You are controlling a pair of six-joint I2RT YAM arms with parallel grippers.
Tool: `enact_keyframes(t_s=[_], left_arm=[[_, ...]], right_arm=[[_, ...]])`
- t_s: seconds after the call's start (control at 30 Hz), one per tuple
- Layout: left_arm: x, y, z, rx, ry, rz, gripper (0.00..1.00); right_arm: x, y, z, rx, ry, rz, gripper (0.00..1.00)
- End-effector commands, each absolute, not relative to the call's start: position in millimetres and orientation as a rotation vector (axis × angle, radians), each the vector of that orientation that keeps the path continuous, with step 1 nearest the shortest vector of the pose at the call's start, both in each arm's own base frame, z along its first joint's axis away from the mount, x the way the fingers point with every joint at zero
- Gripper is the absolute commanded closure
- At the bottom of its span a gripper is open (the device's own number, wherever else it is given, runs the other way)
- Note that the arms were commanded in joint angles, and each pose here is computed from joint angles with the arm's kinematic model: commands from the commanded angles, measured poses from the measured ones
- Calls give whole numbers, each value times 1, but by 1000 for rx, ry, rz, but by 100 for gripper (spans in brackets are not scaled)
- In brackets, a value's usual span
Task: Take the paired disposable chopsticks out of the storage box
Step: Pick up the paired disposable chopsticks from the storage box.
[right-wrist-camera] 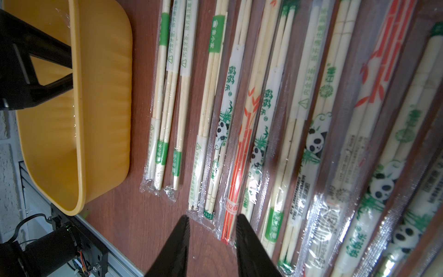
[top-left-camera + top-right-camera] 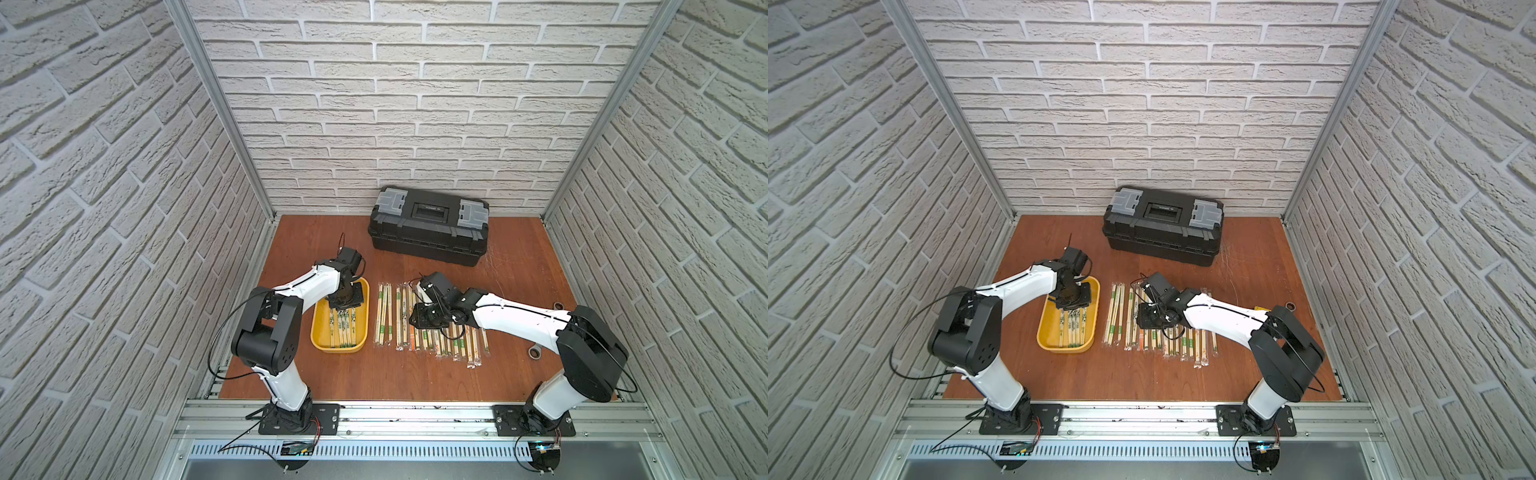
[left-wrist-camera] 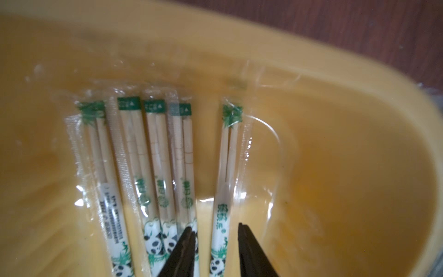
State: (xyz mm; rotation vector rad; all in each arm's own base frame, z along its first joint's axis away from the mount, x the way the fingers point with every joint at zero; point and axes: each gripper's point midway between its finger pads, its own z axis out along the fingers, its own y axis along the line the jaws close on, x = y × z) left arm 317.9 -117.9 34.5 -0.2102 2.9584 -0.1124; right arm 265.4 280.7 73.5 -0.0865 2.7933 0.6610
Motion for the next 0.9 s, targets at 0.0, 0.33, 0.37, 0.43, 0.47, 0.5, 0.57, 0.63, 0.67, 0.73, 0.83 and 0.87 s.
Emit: enact_keyframes(t_s=[0.0,0.33,0.37,0.43,0.47,0.5,0.57,0.63,0.67,0.73,0.83,0.87], left_arm=[[327,-123,33,-169,2947,-102,66],[322,-122,14,-161,3006,-20,87],[322,-122,15,-161,3007,-20,91],[321,-121,16,-160,3005,-21,99],[321,-121,18,-163,3001,-24,100],[321,-122,20,-157,2993,-29,100],[322,-121,27,-159,2980,-33,100],[324,-119,38,-160,2960,-35,100],[325,-118,45,-161,2945,-37,100],[328,-112,64,-171,2911,-30,100],[334,-102,97,-184,2845,-34,100],[336,-100,106,-177,2827,-37,100]], right_arm=[[264,282,75,-90,2779,670,65],[264,279,78,-95,2770,666,65],[263,279,79,-96,2768,666,65],[263,278,79,-94,2768,663,65],[263,278,80,-95,2766,665,65],[263,278,80,-98,2764,665,65],[263,279,80,-100,2766,663,65],[264,279,80,-97,2764,665,65],[264,279,81,-99,2765,668,65],[265,280,81,-101,2763,669,65],[264,280,81,-100,2763,670,65],[265,280,82,-100,2762,672,65]])
